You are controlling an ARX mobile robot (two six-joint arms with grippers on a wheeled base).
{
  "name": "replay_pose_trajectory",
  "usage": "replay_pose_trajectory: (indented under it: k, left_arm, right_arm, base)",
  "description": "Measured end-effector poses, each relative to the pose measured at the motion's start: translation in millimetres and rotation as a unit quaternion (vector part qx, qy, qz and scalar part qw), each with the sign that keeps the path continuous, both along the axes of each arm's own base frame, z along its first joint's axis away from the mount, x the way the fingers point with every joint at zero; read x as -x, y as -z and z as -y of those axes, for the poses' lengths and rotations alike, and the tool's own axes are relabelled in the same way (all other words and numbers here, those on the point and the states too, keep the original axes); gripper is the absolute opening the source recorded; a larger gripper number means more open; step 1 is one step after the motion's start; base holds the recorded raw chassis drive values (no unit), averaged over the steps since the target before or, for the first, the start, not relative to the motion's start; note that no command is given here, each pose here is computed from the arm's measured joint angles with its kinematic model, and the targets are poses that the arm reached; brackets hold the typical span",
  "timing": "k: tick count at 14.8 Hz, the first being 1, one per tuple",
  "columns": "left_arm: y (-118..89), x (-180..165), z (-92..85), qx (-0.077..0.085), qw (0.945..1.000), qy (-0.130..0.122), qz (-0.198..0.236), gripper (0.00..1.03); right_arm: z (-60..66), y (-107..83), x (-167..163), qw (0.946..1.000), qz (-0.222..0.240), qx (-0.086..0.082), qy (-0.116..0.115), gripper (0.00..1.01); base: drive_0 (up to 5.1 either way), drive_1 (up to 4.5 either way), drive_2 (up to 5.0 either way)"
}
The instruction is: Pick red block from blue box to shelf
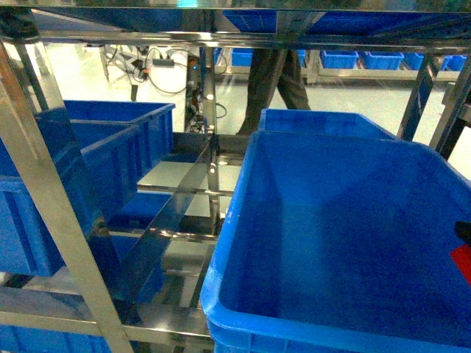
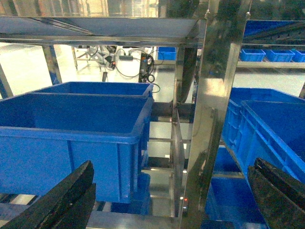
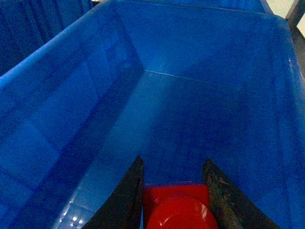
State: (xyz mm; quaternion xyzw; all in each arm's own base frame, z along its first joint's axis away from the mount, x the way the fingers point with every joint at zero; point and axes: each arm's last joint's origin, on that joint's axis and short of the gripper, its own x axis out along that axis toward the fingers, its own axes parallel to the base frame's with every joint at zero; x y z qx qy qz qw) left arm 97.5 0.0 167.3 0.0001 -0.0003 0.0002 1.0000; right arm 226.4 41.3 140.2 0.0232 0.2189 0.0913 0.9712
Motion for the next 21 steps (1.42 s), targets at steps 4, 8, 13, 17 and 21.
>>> replay_pose_trajectory:
  k: [4, 8, 13, 17, 21]
  left_arm:
    - [0.0, 0.0, 0.0, 0.0, 1.0, 0.0, 0.0, 0.98]
    - [0.0, 0.0, 0.0, 0.0, 1.0, 0.0, 0.0, 0.98]
    - [0.0, 0.0, 0.0, 0.0, 1.0, 0.0, 0.0, 0.98]
    - [0.0, 0.0, 0.0, 0.0, 1.0, 0.0, 0.0, 0.98]
    - [0.0, 0.0, 0.0, 0.0, 1.0, 0.0, 0.0, 0.98]
  right_arm:
    - [3.3, 24.7, -21.0, 0.9998, -0.003, 0.016, 0.007, 0.37]
    - [4.5, 8.8, -16.3, 0.9991, 0.032, 0.027, -0.009, 0.84]
    - [32.1, -31.2, 53.4, 0.9988, 0.047, 0.007, 0.005, 0.98]
    - [53.9, -54.8, 125.5, 0.9852, 0.142, 0.041, 0.087, 0.98]
    - [59.1, -44.0, 128.7, 0.9757, 0.182, 0.061, 0.106, 0.98]
  base:
    - [0.0, 0.0, 0.0]
    - [0.0, 0.0, 0.0]
    - [0.0, 0.0, 0.0]
    - [0.0, 0.0, 0.0]
    - [0.0, 0.0, 0.0]
